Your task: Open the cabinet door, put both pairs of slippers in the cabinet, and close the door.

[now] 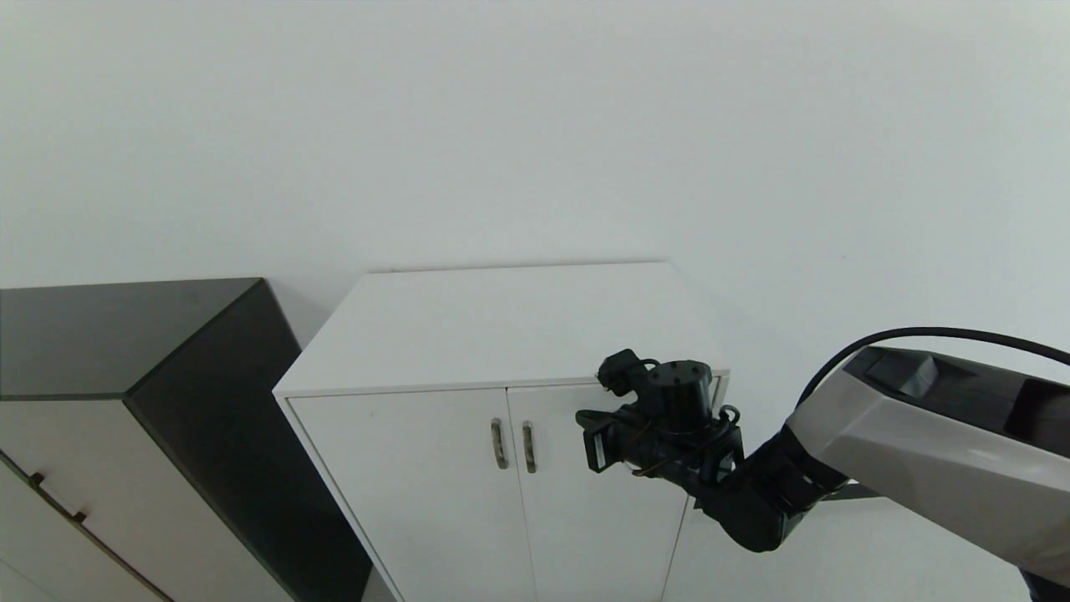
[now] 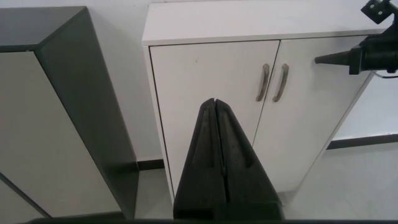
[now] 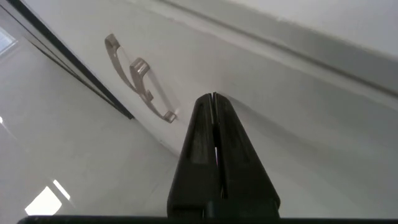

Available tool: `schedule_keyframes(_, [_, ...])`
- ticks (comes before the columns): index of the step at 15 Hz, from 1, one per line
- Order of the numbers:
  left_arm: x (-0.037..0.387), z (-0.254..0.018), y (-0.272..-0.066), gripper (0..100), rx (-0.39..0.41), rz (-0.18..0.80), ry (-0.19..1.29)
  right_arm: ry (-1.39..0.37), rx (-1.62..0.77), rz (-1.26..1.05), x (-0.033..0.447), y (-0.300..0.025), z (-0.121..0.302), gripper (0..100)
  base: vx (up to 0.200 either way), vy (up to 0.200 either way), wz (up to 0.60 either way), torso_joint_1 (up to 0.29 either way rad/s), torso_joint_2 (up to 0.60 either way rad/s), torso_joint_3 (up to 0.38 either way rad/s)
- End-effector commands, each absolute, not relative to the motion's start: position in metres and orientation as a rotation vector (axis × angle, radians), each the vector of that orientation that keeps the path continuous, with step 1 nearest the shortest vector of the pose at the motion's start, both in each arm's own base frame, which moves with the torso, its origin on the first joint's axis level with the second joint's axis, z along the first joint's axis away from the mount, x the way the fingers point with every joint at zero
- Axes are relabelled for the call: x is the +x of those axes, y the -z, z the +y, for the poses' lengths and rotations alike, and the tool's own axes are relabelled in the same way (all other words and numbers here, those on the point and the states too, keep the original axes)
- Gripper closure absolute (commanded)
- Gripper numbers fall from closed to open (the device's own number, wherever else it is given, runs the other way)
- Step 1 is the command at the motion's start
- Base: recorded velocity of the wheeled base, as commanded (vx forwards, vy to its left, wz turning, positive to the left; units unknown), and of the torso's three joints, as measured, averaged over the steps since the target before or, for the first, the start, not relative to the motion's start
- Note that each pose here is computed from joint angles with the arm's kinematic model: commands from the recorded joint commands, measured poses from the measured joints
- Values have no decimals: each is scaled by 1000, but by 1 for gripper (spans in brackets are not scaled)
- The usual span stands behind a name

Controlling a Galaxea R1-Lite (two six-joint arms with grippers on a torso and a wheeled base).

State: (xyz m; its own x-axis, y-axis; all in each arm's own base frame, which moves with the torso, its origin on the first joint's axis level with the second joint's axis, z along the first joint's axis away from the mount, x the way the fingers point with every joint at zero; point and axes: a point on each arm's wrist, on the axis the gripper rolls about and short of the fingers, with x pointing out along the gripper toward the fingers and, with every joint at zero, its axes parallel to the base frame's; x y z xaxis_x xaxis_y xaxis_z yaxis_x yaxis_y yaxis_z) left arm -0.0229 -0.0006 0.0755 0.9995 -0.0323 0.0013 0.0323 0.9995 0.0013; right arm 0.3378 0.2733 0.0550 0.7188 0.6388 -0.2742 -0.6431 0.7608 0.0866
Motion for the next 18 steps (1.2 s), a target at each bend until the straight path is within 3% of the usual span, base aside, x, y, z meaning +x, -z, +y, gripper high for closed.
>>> schedule_keyframes(1, [-23,-1,-75,100,2,0,32,-709,-13,291,341,-55,275,100,0,0,0,0,0,0])
schedule_keyframes(12, [-23,-1,-75,100,2,0,32,-701,-10,285,346,-57,276,100,0,0,0,0,0,0])
schedule_keyframes(18, [-23,-1,-75,100,3,0,32,-712,-7,262,301,-79,248,100,0,0,0,0,0,0])
